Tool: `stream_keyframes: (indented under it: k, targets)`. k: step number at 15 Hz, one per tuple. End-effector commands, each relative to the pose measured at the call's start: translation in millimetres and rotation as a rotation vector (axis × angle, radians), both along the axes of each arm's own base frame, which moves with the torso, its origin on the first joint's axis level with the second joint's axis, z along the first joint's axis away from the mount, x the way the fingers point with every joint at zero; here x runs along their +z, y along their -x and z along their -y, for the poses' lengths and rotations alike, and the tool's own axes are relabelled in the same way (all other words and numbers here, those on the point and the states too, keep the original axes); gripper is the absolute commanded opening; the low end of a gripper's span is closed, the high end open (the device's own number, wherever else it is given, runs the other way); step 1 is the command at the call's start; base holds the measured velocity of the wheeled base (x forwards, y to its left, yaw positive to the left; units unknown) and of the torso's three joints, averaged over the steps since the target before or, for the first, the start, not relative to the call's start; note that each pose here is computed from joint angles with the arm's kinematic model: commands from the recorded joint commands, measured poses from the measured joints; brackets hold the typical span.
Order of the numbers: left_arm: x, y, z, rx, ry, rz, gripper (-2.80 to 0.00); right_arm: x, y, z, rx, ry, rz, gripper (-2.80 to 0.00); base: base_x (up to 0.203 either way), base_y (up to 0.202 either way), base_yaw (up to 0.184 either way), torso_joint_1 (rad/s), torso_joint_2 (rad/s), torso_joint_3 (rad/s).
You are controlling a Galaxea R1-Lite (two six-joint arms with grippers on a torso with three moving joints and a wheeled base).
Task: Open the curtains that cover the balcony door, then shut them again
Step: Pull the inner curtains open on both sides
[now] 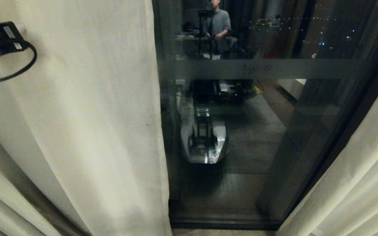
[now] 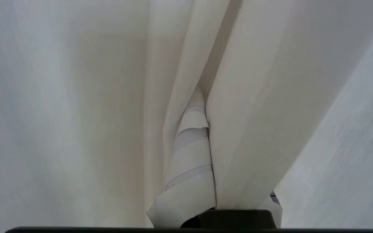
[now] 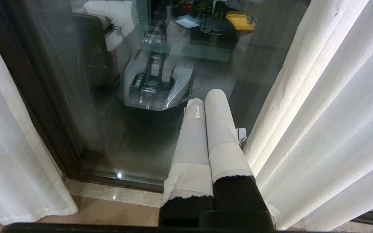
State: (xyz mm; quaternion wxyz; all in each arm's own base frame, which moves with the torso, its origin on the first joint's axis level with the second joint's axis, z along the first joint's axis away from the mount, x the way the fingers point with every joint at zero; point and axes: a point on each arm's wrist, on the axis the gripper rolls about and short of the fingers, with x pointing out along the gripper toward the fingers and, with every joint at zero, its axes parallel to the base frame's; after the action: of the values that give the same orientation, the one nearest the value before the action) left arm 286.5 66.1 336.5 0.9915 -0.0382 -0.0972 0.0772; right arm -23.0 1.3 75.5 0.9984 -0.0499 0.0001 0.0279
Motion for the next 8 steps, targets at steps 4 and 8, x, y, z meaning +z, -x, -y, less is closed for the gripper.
stream_keyframes:
  k: [4,8]
  targets:
    - [-3,-22,-81,-0.014,-0.032,-0.013,-2.80,0,0,0,0.001,0.001,-0.002,-2.80,0.000,0.000,0.000,0.000,0.00,0.000]
    - [-10,-36,-146,-0.003,-0.048,-0.011,-2.80,0,0,0,0.001,0.001,-0.002,-2.80,0.000,0.000,0.000,0.000,0.00,0.000]
